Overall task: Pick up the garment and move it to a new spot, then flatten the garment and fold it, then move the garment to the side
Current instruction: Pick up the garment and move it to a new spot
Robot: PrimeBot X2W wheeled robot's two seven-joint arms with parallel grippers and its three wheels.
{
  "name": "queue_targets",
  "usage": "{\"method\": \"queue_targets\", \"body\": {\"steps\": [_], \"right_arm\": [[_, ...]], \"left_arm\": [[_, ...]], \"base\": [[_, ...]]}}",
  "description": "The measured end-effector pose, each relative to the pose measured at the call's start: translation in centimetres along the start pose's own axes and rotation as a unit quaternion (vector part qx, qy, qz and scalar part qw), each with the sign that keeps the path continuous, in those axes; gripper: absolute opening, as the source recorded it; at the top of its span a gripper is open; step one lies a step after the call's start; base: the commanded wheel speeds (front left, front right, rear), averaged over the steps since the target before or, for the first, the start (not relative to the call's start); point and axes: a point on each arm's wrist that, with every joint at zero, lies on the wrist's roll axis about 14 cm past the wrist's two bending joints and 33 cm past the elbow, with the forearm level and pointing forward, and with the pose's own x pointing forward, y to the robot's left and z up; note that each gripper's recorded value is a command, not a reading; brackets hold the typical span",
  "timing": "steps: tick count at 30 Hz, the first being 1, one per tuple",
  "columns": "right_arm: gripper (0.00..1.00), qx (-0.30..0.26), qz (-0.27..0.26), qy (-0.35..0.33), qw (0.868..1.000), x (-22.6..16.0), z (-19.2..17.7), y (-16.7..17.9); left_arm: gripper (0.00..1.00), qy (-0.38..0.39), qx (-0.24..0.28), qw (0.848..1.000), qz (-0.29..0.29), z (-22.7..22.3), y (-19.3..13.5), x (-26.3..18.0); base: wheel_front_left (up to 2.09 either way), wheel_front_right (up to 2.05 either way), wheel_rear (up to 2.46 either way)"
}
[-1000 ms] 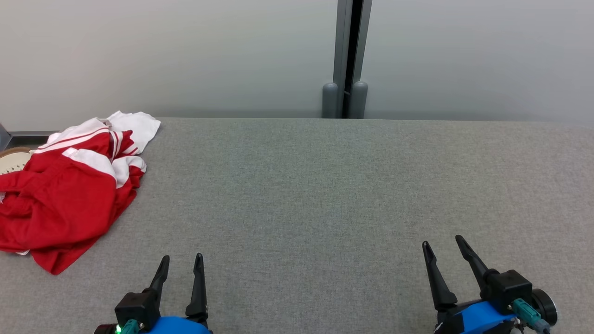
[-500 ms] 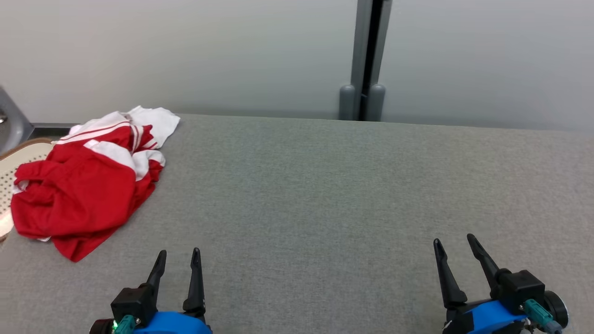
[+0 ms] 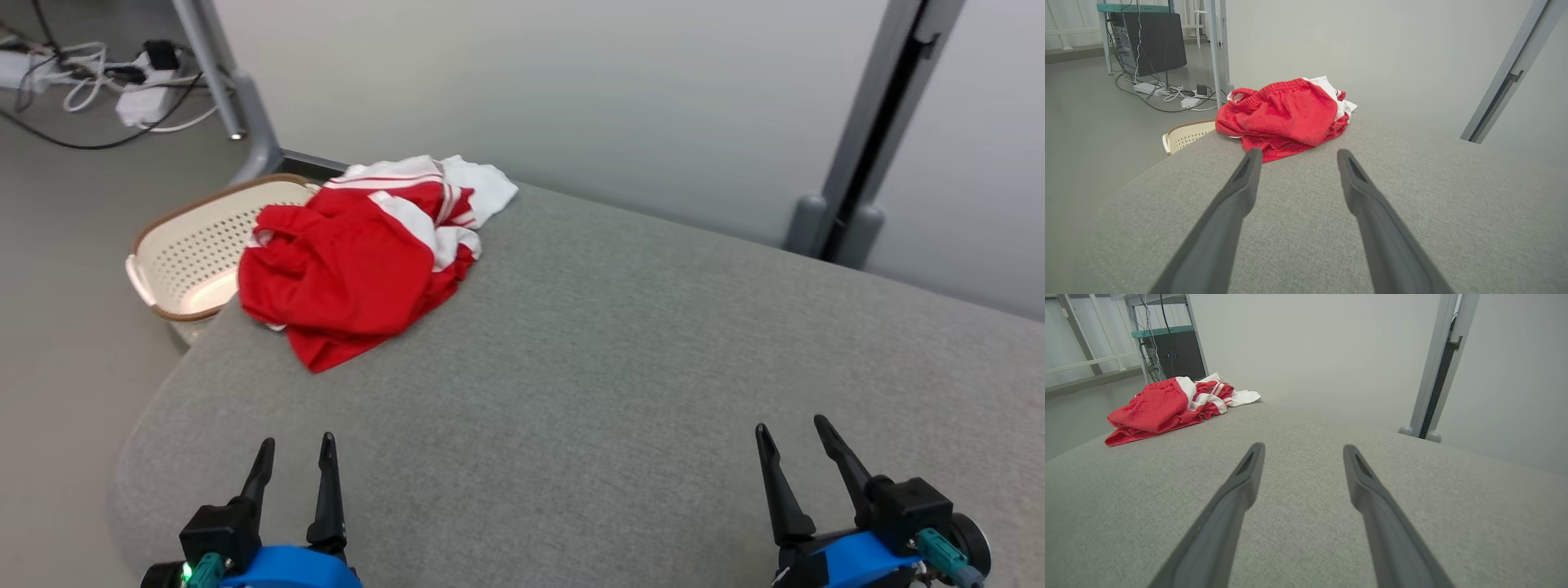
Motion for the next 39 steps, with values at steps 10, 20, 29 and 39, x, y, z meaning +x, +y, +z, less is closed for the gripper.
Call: {"method": "queue_targets", "body": {"steps": [10,20,29,39], "right_arm": [[1.0,0.013,0.089,0.015,0.996,2.6,-1.1,5.7],[1.0,0.015,0.079,0.027,0.996,3.3,-2.6,4.7],[1.0,-0.008,0.025,0.024,0.999,5.2,-3.8,-0.2],[1.0,-0.023,-0.018,0.068,0.997,5.5,-8.8,-4.8]], "left_arm": [[1.0,0.006,-0.005,0.996,0.084,-0.6,5.0,-3.4],[1.0,-0.017,0.018,0.992,0.12,2.0,8.6,-2.1],[1.0,-0.121,0.148,0.98,0.057,14.5,8.9,9.4],[1.0,-0.039,0.156,0.987,-0.028,15.1,4.1,24.7]], "base": [[0.0,0.0,0.0],[0.0,0.0,0.0],[0.0,0.0,0.0],[0.0,0.0,0.0]]}}
